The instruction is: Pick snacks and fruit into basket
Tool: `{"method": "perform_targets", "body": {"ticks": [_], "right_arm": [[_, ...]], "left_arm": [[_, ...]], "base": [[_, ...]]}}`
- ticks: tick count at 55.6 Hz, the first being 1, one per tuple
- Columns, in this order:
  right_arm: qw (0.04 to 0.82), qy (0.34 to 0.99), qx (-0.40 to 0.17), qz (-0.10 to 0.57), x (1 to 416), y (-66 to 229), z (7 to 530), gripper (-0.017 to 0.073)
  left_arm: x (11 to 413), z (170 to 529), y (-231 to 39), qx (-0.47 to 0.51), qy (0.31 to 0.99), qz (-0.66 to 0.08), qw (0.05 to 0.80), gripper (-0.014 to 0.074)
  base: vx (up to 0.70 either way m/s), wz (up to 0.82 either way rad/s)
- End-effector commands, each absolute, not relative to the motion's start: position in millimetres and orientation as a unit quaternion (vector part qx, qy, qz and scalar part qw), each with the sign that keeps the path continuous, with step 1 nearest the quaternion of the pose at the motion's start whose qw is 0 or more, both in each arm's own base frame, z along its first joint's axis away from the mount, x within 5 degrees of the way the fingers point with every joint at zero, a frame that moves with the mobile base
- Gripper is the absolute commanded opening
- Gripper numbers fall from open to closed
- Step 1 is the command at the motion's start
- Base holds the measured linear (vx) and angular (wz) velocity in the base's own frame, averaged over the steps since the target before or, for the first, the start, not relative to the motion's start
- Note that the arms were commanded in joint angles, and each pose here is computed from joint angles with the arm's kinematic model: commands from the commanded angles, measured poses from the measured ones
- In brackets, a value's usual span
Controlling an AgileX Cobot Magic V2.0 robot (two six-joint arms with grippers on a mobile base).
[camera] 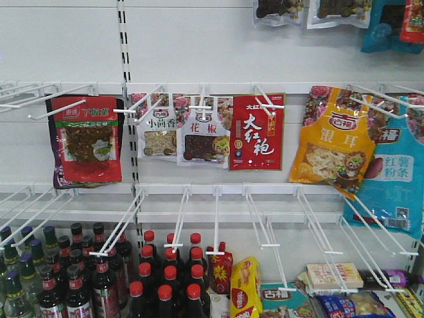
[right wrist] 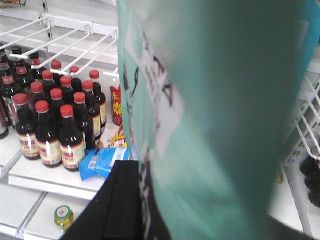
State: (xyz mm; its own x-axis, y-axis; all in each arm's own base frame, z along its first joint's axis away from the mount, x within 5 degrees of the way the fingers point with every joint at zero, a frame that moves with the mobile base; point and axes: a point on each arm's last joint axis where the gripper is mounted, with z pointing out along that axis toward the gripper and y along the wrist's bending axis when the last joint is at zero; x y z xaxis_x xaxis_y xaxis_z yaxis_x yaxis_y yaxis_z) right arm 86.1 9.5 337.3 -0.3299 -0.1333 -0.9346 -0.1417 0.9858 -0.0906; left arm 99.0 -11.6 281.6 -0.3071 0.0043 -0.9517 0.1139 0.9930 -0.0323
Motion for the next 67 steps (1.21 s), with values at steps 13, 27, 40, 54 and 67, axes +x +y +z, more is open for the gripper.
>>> {"method": "perform_targets", "body": {"ticks": [13, 27, 40, 54, 67], "right_arm": [[0.620, 0.780, -0.087, 0.002, 88.3, 10.1, 354.3, -0.0008], [0.620, 0.780, -0.087, 0.002, 88.3, 10.1, 354.3, -0.0008], [0.620, 0.780, -0.087, 0.002, 88.3, 10.1, 354.3, -0.0008], [0.620, 0.780, -0.087, 0.002, 88.3, 10.1, 354.3, -0.0008], [0.620, 0.780, -0.087, 0.002, 88.3, 10.1, 354.3, -0.0008]], "left_arm": [[101.0, 302.0, -10.6, 0.025, 0.768, -0.049, 0.638, 0.0151], [101.0, 302.0, -10.6, 0.025, 0.768, -0.049, 0.638, 0.0151], [101.0, 302.0, -10.6, 0.025, 0.768, -0.049, 0.638, 0.0151], [101.0, 302.0, -10.6, 0.025, 0.768, -0.049, 0.638, 0.0151], [101.0, 302.0, -10.6, 0.025, 0.768, -0.049, 0.638, 0.0151]], "base": [[-0.30, -0.21], [-0.23, -0.48], [-0.17, -0.64], [-0.14, -0.70], [-0.10, -0.73]]}}
